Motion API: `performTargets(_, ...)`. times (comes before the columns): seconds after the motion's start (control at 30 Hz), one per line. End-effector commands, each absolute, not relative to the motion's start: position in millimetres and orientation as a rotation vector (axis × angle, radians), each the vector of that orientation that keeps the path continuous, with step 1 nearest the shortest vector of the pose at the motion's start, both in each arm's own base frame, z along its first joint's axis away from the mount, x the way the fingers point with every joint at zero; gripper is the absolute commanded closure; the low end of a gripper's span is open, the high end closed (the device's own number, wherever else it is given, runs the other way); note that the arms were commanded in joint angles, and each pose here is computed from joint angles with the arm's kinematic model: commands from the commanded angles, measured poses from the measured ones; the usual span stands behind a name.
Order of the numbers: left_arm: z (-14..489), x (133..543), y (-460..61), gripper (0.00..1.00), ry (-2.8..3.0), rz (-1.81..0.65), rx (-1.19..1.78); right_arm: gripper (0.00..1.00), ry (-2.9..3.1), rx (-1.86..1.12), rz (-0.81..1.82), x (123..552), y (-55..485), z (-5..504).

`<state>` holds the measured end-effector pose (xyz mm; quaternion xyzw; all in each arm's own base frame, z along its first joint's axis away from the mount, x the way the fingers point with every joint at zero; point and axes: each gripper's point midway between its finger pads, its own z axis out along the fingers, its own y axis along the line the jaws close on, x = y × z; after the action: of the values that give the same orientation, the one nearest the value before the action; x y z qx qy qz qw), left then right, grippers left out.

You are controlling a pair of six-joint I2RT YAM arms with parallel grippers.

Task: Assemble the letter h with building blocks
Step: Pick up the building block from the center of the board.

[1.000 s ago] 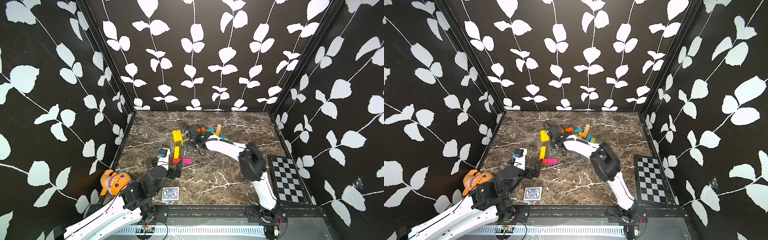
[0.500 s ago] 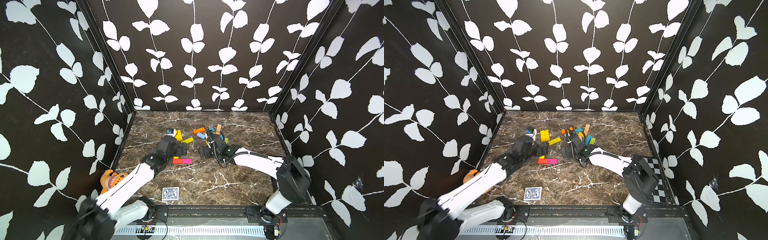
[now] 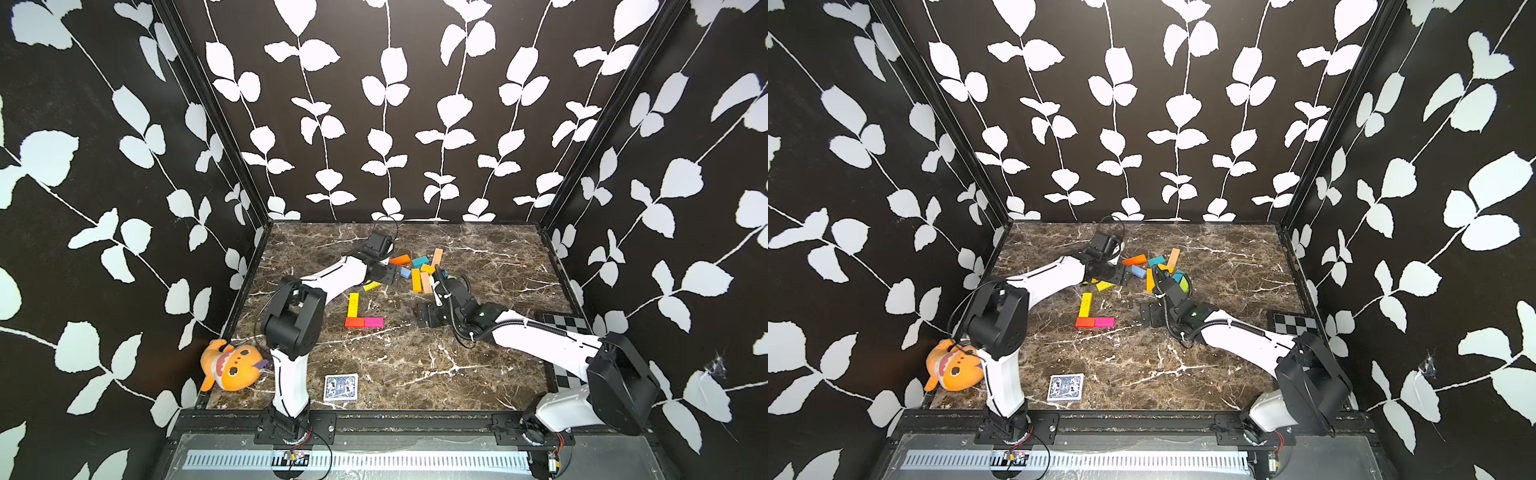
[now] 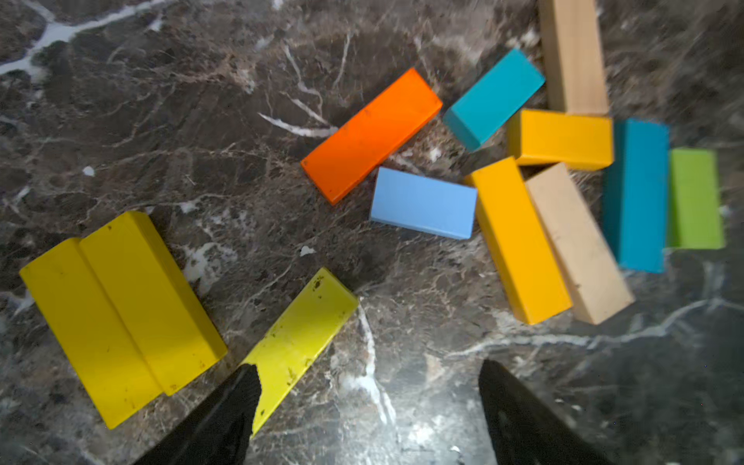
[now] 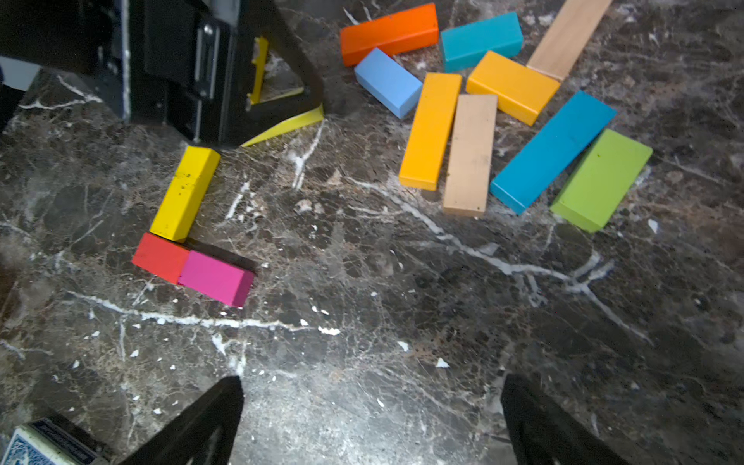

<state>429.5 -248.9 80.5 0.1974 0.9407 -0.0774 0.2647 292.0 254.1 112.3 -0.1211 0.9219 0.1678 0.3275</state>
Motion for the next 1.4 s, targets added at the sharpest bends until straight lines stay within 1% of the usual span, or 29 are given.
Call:
performTargets(0.0,89.0,431.6,-235.7,0.10,2.542,-0.068,0.704,0.01,2.394,-0.263,0.512,294.8,251.7,117.3)
performTargets(0.23,78.6,447.4,-243.0,0.09,2.511,-0.051,0.795,0.01,2.399,-0.251,0.519,296.1,246.8,116.9)
performTargets(0.43,55.4,448.0,-240.9,0.13,2.594,-0.041,0.817,0.01,2.395,-0.237,0.498,297.8,237.8,119.9)
performTargets(0.73,38.8,444.9,-229.2,0.25,2.675,0.010,0.794,0.01,2.379,-0.201,0.473,301.0,222.2,127.3)
performTargets(0.83,34.0,441.3,-225.8,0.34,2.702,0.023,0.782,0.01,2.368,-0.187,0.468,302.2,216.7,130.4)
performTargets(0.9,32.3,438.0,-223.8,0.44,2.720,0.024,0.760,0.01,2.358,-0.176,0.470,303.0,213.3,133.8)
performTargets(1.0,32.6,432.3,-227.3,0.51,2.737,-0.024,0.726,0.01,2.346,-0.161,0.466,305.2,208.7,137.2)
performTargets(1.17,37.5,424.2,-235.4,0.60,2.736,-0.103,0.630,0.01,2.353,-0.149,0.469,306.8,206.2,134.7)
performTargets(1.3,42.1,417.2,-240.3,0.64,2.722,-0.192,0.518,0.01,2.370,-0.143,0.453,310.4,203.6,133.6)
performTargets(1.37,47.0,415.6,-240.1,0.63,2.713,-0.209,0.471,0.01,2.385,-0.133,0.436,312.1,200.1,132.4)
